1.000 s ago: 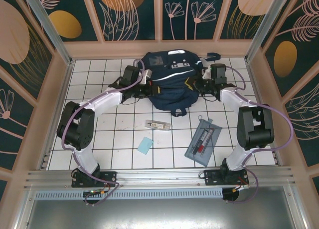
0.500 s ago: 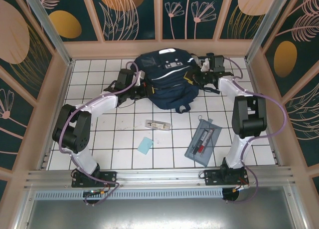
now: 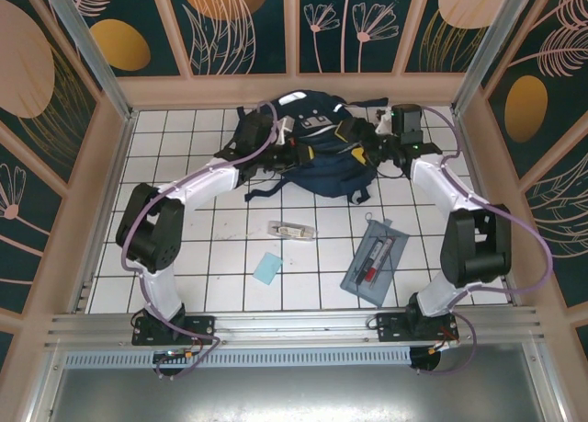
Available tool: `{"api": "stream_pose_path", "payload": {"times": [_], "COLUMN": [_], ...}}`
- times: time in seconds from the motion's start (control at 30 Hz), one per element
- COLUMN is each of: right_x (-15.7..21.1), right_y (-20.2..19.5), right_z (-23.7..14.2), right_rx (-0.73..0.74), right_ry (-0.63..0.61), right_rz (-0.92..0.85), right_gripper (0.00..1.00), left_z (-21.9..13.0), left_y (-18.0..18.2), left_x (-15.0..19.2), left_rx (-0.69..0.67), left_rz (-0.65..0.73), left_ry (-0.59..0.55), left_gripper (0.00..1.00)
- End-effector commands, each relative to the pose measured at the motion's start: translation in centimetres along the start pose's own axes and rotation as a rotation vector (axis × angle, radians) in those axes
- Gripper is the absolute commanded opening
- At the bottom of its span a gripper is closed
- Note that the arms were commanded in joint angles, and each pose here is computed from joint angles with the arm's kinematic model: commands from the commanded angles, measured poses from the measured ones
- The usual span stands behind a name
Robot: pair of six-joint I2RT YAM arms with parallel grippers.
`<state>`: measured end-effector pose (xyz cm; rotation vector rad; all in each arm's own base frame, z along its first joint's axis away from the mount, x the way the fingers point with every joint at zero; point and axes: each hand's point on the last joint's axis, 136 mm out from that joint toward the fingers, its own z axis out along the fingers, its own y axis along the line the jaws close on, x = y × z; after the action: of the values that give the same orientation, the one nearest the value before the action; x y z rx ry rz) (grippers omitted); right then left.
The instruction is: Pack the student bag
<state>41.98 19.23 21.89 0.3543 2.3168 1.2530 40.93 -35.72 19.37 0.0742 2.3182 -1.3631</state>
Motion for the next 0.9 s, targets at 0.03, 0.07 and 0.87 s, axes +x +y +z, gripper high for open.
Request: {"api": "stream_pose_path", "payload": {"times": [0.03,0.07,0.87], "right_x": [2.1,2.1,0.0], "right_y": [1.7,1.6,1.6], "right_z": [1.5,1.9,1.7], "right_rx": [-0.038,-0.031,-0.053], "right_ry": [0.025,0.016,-0.069], "right_rz": [0.008,0.011,-0.001], "right_gripper": [0.94,0.94,0.00], "left_z": [-0.1,0.0,-5.5], "left_y": [-6.4,-6.6,7.9], "left_x": [-2.1,-1.8,-1.1], "left_rx": [0.165,0.172,-0.194], "left_rz": [0.103,0.104,0.088], "left_ry": [-0.064,-0.057,-0.096], "left_gripper": [0.00,0.00,0.00]}}
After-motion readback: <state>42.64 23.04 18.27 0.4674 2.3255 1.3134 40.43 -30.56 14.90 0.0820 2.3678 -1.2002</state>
